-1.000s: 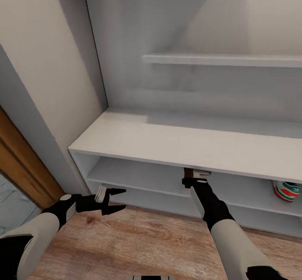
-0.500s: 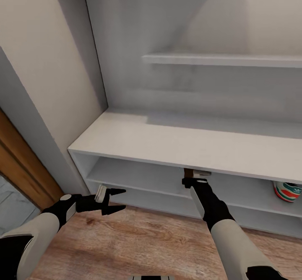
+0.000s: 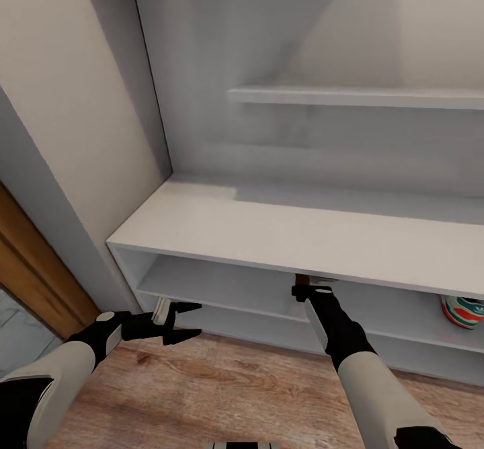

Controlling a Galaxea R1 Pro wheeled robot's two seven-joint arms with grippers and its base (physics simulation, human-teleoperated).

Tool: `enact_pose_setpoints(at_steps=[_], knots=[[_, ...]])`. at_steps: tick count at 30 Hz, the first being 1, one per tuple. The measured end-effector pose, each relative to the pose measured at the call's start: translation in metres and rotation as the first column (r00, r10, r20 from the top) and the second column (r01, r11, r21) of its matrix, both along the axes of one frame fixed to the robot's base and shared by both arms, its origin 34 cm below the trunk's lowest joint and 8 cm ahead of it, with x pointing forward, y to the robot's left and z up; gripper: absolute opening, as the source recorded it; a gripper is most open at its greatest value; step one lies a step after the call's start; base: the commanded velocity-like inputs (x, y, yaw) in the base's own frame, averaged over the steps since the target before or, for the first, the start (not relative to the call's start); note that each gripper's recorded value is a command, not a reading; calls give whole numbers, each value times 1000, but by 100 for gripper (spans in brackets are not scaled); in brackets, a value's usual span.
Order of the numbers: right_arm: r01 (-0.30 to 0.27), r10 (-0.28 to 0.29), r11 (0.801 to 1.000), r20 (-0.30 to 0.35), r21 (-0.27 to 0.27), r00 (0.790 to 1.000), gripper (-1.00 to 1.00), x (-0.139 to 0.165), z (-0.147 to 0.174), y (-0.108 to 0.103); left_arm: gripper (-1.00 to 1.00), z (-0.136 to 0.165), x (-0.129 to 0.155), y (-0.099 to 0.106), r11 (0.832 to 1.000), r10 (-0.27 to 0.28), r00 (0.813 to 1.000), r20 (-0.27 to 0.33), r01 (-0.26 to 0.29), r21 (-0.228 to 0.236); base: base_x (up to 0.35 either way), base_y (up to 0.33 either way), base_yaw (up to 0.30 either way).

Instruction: Pick up the two gym shoes and the two sandals from the corridor floor and place them onto the hallstand (shoe rack) in the corridor, making sure they are on the rack and not on the floor. Arrange them so the two gym shoes are next to each other and the two sandals are next to each other.

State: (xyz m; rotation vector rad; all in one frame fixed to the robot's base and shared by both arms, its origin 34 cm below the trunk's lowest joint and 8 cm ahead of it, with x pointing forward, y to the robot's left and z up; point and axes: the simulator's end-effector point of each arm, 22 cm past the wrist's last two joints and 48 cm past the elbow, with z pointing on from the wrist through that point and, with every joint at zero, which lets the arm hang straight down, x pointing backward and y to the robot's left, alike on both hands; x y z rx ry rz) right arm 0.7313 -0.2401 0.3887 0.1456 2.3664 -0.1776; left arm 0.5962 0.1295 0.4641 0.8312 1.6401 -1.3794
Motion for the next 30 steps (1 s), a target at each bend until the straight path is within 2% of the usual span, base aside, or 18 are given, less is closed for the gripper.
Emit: enact_pose_setpoints(at_steps=[2, 3, 15, 30], knots=[[0, 0, 1000, 0, 0, 1000, -100, 0, 0, 0, 100, 0, 0, 0, 1000, 0, 1000, 0, 0, 0, 0, 0, 0], [0, 0, 1000, 0, 0, 1000, 100, 0, 0, 0, 100, 0, 0, 0, 1000, 0, 1000, 0, 0, 0, 0, 0, 0], [3, -3, 1000, -1, 5, 1000, 100, 0, 0, 0, 100, 0, 0, 0, 1000, 0, 1000, 0, 0, 0, -32, 0, 0], [3, -3, 1000, -1, 5, 1000, 100, 0, -1, 0, 100, 0, 0, 0, 1000, 0, 1000, 0, 0, 0, -311, 0, 0]])
